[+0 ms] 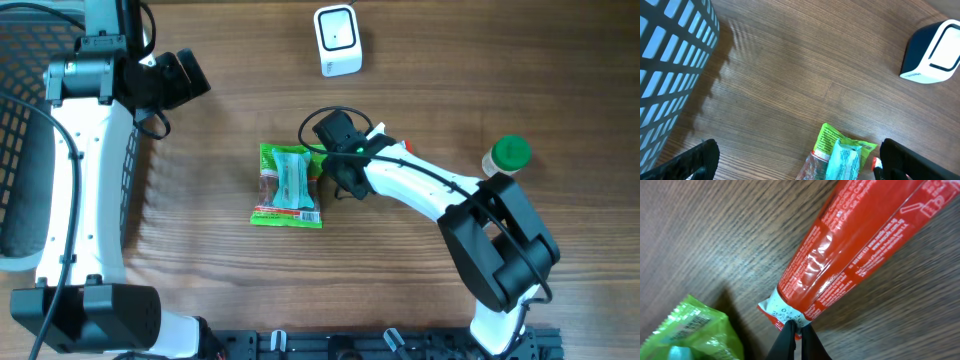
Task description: Scan the item barcode
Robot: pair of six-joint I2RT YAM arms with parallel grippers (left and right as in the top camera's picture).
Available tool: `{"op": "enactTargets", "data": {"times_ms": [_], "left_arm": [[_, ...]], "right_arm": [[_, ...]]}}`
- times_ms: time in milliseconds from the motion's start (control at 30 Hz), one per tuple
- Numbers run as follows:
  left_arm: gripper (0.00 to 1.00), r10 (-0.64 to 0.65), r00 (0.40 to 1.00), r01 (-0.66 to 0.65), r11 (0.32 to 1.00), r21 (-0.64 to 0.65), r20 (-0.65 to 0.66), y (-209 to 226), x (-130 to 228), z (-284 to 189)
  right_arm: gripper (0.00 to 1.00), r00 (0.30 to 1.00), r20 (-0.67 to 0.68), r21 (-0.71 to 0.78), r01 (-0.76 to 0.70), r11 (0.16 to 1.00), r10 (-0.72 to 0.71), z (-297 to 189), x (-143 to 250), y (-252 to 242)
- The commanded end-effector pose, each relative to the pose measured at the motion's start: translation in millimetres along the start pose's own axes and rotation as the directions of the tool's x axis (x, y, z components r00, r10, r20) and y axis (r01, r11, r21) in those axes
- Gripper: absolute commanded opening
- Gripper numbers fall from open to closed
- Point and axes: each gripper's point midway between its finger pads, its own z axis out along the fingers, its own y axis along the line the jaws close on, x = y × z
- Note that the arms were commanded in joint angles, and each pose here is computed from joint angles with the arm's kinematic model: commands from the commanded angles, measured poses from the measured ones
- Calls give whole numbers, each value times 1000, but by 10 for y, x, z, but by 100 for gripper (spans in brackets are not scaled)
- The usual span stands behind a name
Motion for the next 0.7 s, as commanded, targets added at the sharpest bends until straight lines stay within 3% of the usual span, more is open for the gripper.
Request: {"op": "enactTargets", "data": {"times_ms": [0, 100, 233, 533, 667], "left_arm": [[100, 14, 1000, -14, 1000, -7, 2, 20, -7, 8], [100, 13, 1000, -13, 1000, -7, 2, 20, -7, 8], [100, 13, 1000, -13, 1000, -7, 2, 20, -7, 8], [100, 13, 1000, -13, 1000, -7, 3, 20, -8, 7], [100, 14, 1000, -14, 1000, -7, 3, 20, -8, 7]], "right_arm": [[4, 992, -75, 37, 107, 994, -104, 43, 51, -193], [4, 982, -100, -22, 160, 987, -161, -56, 34, -103], [4, 923, -150, -90, 344, 935, -354, -109, 124, -65], [4, 837, -263, -17, 494, 869, -480, -166, 211, -447], [4, 748, -261, -66, 617, 784, -610, -225, 165, -428]]}}
